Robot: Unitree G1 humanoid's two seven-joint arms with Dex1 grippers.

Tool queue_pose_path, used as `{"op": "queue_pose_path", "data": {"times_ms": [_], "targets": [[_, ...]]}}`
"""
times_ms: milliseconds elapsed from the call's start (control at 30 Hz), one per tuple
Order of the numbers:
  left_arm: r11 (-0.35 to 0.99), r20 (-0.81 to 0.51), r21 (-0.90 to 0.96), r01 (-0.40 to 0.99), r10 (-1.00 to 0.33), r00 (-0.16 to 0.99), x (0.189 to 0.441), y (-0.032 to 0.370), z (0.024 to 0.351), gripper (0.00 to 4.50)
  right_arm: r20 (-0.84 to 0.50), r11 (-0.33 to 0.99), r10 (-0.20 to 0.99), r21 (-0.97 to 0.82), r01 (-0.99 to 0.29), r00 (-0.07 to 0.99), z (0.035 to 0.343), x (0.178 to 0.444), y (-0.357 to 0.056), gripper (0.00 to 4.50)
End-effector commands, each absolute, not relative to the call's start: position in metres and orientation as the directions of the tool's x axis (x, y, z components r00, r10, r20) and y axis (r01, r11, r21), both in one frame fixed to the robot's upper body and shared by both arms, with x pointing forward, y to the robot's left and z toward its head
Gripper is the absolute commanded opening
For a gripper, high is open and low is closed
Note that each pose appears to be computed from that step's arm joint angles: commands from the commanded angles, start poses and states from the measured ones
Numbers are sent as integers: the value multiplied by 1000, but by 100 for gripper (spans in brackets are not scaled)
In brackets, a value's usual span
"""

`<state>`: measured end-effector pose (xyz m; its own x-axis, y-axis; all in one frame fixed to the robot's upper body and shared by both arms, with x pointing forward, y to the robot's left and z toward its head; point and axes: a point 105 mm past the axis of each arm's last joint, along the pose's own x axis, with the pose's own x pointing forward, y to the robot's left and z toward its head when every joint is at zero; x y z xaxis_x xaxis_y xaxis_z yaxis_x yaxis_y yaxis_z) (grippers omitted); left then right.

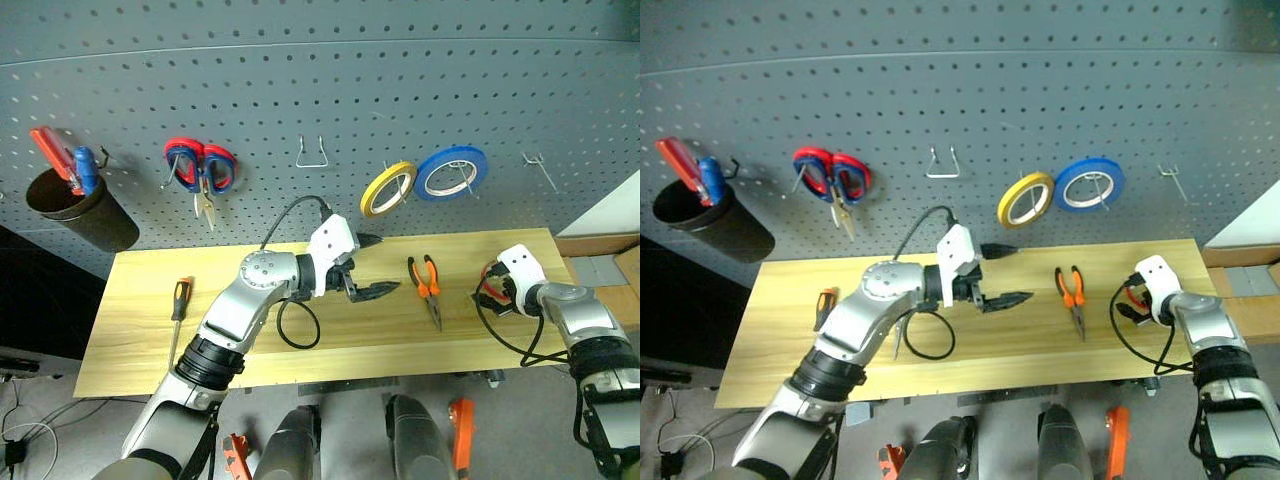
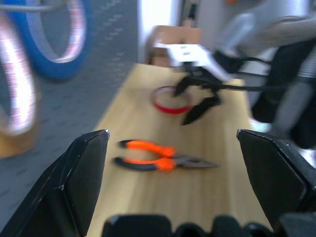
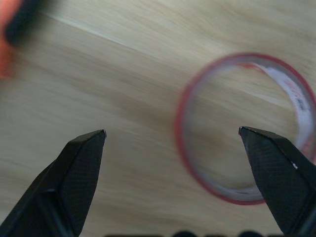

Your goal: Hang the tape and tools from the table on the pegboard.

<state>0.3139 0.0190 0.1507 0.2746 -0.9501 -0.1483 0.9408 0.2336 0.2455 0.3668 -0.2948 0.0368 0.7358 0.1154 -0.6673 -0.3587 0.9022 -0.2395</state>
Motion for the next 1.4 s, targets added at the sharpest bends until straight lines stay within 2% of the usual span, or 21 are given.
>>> {"op": "queue_pose_path", "data": {"times_ms": [33,167,333,500,633,767,867,967,1200,1300,1400], "targets": [[159,-144,202,966,-971,190,296,10,152,446,-708,899,119,-221,-379,696,28,362,-302,450],[114,-171,185,976,-975,146,285,10,147,450,-739,905,152,-162,-393,656,21,358,-302,358],[70,-249,241,968,-959,132,282,20,134,450,-763,883,148,-185,-432,629,15,356,-303,180],[12,-226,299,954,-970,84,276,28,132,450,-771,858,134,-225,-463,622,13,359,-301,11],[-39,-269,334,942,-962,55,273,42,123,450,-765,857,132,-232,-461,631,13,359,-301,4],[-26,-210,303,953,-977,40,273,44,132,450,-713,847,112,-296,-441,692,26,360,-308,4],[-29,-165,301,953,-986,22,270,42,140,450,-638,818,105,-380,-431,763,50,354,-312,4],[-42,-148,327,944,-989,8,269,39,146,450,-532,773,92,-494,-397,841,90,329,-308,4],[-76,-128,362,929,-991,-31,271,29,155,450,-240,732,72,-646,-215,968,161,280,-259,4],[-92,-121,376,922,-991,-49,273,25,158,450,-114,707,77,-694,-135,990,188,274,-242,4],[-89,-115,384,919,-992,-48,279,21,160,450,13,728,106,-682,-69,994,219,284,-232,4]]}}
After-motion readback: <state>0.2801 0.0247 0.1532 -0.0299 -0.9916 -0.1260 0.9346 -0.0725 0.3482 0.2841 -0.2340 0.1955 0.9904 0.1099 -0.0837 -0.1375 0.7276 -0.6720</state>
